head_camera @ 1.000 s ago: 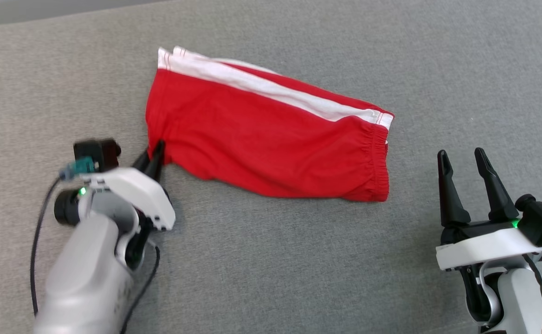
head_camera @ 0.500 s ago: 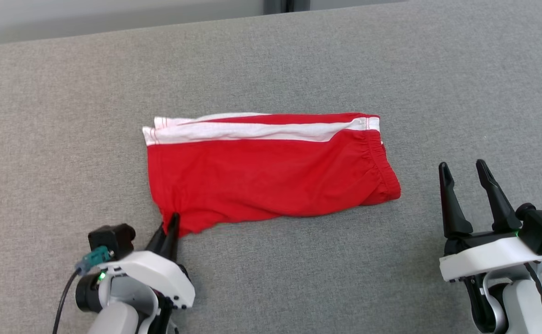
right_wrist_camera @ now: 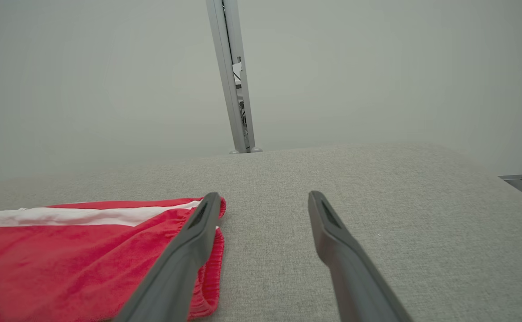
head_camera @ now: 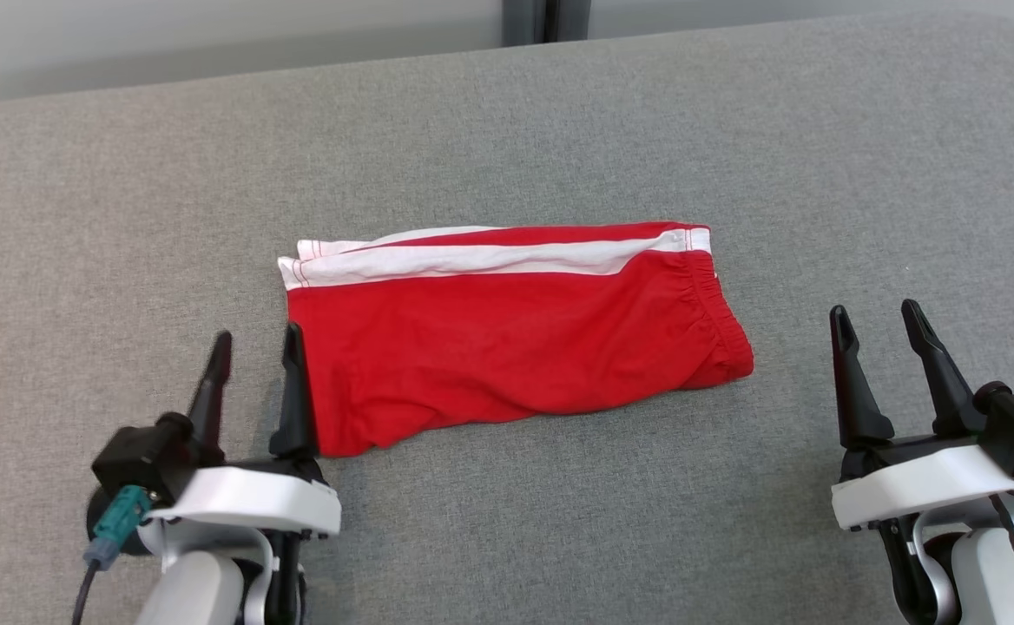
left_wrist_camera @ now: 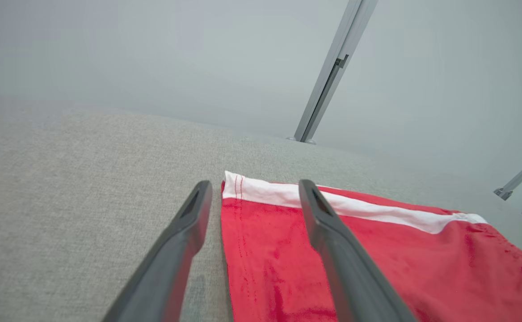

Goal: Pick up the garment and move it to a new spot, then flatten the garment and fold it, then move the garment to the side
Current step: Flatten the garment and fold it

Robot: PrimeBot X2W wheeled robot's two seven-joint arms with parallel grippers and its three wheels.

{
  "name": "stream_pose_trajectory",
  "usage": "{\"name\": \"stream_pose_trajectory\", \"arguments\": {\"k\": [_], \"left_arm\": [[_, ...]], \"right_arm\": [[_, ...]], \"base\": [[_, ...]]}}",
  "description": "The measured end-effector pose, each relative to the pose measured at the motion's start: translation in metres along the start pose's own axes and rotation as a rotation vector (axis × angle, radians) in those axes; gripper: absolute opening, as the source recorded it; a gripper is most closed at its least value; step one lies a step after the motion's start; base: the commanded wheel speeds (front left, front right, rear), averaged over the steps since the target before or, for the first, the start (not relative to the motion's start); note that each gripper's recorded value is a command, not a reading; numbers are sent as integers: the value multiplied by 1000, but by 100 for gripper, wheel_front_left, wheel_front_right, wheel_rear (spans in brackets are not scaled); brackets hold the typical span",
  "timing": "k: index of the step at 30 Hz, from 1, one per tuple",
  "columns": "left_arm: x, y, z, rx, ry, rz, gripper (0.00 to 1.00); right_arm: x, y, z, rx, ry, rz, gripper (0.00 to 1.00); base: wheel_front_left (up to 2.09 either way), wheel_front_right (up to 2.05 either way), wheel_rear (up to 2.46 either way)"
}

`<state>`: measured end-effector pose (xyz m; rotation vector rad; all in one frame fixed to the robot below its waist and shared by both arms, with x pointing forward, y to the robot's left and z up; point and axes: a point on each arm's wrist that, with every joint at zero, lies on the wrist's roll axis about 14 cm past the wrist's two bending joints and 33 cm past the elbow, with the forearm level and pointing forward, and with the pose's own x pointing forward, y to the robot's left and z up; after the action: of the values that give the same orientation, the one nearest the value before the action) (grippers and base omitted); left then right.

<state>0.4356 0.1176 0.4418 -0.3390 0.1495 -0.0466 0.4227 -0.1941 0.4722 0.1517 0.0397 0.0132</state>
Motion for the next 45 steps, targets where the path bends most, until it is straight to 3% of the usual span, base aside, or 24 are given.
{"name": "stream_pose_trajectory", "arguments": {"k": [6, 15, 36, 45], "left_arm": [[3, 4, 49, 118, -162, -7, 100], [-13, 33, 59, 232, -169, 28, 100], [-28, 42, 45, 224, -88, 29, 100], [-25, 50, 44, 202, -89, 57, 100]], "right_arm": [[-5, 0, 5, -23, -1, 1, 100], [-14, 2, 5, -44, 19, 5, 100], [-13, 3, 6, -29, 27, 5, 100], [29, 45, -26, -31, 140, 151, 100]], "base": [[0, 0, 0], [0, 0, 0], [0, 0, 0], [0, 0, 0]]}}
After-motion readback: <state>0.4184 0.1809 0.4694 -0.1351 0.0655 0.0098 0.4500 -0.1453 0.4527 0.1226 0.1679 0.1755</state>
